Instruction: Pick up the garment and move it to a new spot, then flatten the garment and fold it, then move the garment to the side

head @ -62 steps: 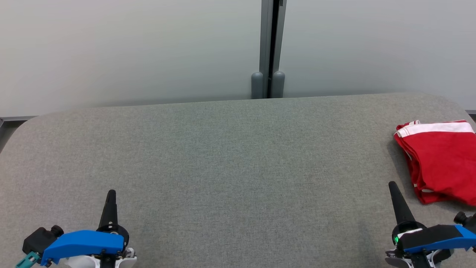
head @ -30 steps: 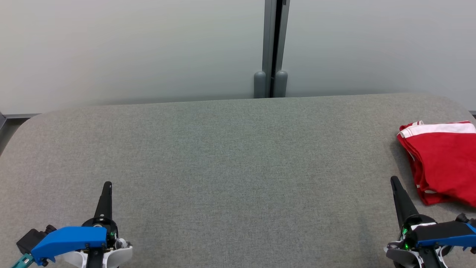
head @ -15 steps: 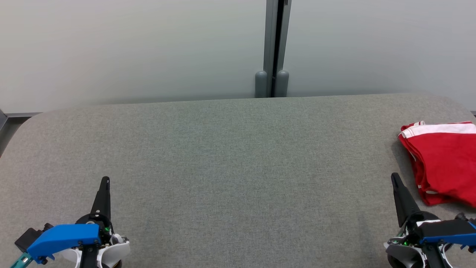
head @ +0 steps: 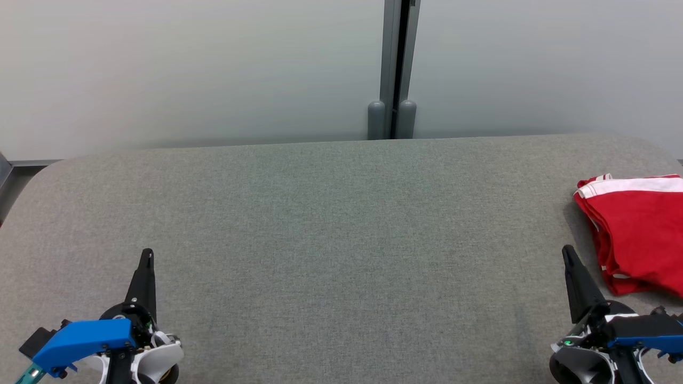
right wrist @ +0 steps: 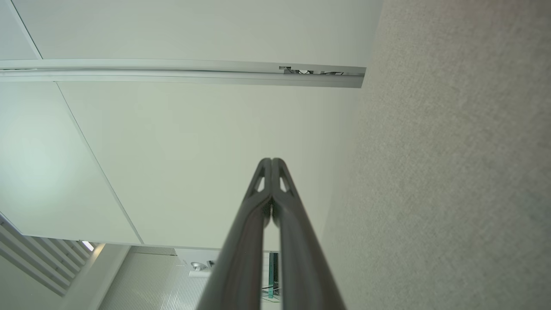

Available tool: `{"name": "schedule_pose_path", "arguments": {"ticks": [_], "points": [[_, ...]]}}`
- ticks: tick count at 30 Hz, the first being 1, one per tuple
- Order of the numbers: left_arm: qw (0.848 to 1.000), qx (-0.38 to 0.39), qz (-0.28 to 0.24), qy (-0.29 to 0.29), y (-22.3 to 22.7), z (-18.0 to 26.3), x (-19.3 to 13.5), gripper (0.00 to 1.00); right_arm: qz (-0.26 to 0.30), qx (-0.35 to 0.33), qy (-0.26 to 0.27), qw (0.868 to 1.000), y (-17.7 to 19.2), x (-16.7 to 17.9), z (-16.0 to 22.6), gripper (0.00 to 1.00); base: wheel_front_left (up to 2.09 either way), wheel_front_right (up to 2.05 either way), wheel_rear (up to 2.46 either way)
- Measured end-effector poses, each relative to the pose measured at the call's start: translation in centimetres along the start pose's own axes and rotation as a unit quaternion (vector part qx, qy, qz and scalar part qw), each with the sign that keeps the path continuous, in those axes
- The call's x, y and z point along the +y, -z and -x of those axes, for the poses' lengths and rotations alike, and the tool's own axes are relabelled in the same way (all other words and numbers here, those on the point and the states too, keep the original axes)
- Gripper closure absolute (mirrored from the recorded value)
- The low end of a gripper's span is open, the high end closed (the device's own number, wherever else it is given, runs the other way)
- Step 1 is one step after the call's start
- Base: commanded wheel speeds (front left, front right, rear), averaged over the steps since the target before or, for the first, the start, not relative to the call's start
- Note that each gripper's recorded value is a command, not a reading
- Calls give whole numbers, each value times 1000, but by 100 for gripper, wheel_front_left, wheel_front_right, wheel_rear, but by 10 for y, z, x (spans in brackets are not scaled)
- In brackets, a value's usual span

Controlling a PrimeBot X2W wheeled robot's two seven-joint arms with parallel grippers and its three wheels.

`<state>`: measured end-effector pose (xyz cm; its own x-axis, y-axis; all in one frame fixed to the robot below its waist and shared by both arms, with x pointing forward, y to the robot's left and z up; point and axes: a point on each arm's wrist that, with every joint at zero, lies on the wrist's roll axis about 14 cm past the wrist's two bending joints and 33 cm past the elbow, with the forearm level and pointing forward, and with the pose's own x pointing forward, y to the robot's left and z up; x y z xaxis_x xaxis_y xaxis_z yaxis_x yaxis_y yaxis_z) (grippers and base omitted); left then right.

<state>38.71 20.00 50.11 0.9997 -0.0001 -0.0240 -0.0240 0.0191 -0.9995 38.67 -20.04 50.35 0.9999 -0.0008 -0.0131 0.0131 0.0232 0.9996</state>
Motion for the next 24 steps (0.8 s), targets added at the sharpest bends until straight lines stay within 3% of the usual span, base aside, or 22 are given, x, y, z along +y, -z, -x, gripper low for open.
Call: {"name": "schedule_pose_path", "arguments": {"ticks": [24], "points": [[1000, -1, 11, 6, -1, 0, -3, 100, -13, 0, -1, 1000, 0, 0, 0, 100, 0, 0, 0]]}}
